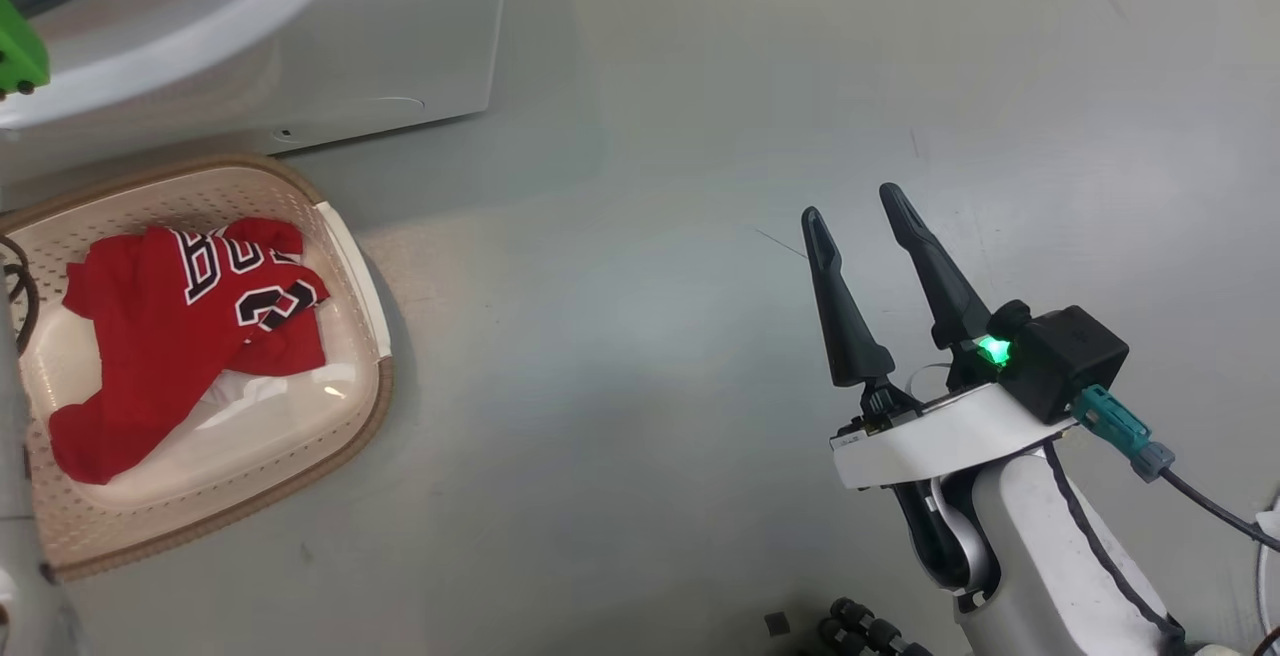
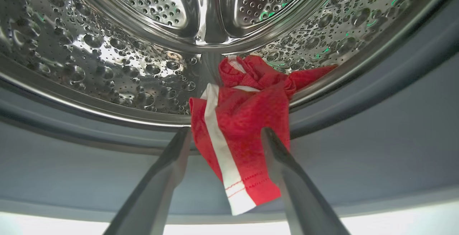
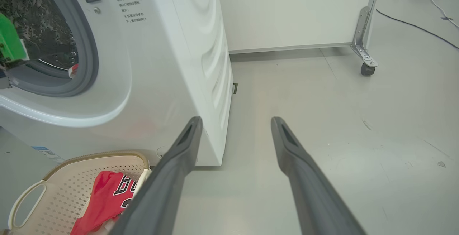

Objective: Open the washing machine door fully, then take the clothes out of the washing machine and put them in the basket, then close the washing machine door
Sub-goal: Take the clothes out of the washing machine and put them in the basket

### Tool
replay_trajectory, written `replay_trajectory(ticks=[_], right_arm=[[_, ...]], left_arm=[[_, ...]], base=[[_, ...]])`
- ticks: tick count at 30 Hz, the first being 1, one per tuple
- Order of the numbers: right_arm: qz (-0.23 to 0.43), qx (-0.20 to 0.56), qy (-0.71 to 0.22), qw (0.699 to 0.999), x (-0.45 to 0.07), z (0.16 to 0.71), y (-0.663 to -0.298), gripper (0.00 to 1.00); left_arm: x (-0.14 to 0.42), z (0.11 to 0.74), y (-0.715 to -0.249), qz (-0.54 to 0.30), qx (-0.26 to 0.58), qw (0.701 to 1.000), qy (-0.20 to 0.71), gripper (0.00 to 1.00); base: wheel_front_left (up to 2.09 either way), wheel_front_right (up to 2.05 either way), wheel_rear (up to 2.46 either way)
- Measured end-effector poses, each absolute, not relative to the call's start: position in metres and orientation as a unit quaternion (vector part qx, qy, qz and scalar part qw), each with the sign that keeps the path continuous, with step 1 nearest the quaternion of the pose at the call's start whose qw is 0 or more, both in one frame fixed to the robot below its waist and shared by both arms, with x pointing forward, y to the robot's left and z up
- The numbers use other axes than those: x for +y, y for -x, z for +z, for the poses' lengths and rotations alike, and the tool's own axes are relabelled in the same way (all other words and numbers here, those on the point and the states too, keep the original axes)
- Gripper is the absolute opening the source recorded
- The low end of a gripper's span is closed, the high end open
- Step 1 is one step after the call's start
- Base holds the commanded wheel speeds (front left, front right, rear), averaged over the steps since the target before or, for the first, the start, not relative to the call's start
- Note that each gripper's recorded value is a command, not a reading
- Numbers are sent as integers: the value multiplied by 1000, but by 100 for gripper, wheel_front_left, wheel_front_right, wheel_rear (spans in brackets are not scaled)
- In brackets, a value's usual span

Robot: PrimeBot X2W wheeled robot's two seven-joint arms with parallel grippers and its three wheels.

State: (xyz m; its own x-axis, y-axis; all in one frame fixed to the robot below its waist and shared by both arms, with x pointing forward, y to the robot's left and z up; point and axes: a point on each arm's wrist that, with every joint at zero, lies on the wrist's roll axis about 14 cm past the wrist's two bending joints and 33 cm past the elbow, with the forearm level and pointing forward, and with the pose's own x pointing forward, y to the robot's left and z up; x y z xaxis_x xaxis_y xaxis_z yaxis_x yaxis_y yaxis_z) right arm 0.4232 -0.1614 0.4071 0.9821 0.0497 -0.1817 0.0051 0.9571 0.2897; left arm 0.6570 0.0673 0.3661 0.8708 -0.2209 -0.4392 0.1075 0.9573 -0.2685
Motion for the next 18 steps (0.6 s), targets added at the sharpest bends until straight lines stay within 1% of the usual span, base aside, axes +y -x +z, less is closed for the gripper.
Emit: replay_trajectory(ticks=[3, 8, 18], right_arm=[[6, 95, -150, 984, -164, 407, -423, 100], [-4, 102, -151, 983, -168, 403, -420, 100], [-20, 110, -142, 984, -176, 398, -418, 100]], left_arm=[[61, 355, -658, -87, 264, 953, 122, 100], [54, 351, -669, -92, 277, 949, 120, 100], [49, 329, -675, -87, 308, 941, 107, 100]], base=[[0, 0, 0], [0, 0, 0], [0, 0, 0]])
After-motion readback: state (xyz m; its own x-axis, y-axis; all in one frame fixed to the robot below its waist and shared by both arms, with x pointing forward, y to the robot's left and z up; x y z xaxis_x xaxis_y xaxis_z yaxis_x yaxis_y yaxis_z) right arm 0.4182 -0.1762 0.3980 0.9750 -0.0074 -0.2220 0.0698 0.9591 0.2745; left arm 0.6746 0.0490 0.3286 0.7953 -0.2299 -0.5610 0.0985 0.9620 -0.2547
